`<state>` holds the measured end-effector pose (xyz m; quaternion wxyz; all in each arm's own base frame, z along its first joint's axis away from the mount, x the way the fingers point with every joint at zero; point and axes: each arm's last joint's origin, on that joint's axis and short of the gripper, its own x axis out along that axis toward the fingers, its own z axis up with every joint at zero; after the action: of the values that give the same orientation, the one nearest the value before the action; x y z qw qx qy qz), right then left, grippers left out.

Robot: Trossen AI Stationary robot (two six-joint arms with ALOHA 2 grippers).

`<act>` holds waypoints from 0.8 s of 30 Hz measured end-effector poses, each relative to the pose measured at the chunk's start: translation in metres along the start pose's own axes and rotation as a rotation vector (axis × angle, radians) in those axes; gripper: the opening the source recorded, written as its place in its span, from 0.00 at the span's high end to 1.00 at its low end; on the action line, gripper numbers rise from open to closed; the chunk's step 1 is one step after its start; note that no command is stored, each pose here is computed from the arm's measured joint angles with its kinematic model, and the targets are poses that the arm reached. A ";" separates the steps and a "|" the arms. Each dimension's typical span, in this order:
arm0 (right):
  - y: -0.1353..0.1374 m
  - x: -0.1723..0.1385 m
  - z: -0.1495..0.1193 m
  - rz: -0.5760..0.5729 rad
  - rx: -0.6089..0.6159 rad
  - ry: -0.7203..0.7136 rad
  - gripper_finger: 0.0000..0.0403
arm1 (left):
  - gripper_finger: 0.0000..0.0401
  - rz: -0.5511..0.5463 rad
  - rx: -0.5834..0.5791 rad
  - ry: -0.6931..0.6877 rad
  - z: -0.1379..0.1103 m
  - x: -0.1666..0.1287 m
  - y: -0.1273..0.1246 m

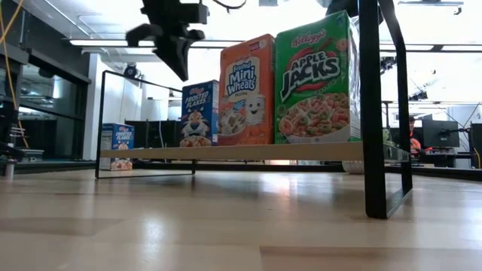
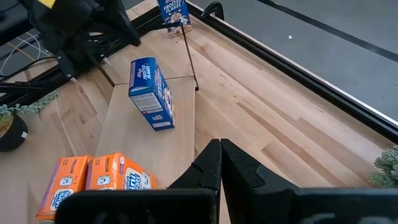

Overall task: Stack cereal on shelf
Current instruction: Adjust the cereal boxes on the shelf

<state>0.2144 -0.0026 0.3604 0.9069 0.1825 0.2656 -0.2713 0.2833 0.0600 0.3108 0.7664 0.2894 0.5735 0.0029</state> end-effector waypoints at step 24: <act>0.000 0.000 0.000 -0.004 0.011 -0.003 1.00 | 1.00 0.057 0.179 0.059 0.013 0.023 0.005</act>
<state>0.2144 -0.0028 0.3603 0.9058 0.1866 0.2632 -0.2747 0.3039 0.0662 0.2946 0.7198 0.3726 0.5854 -0.0179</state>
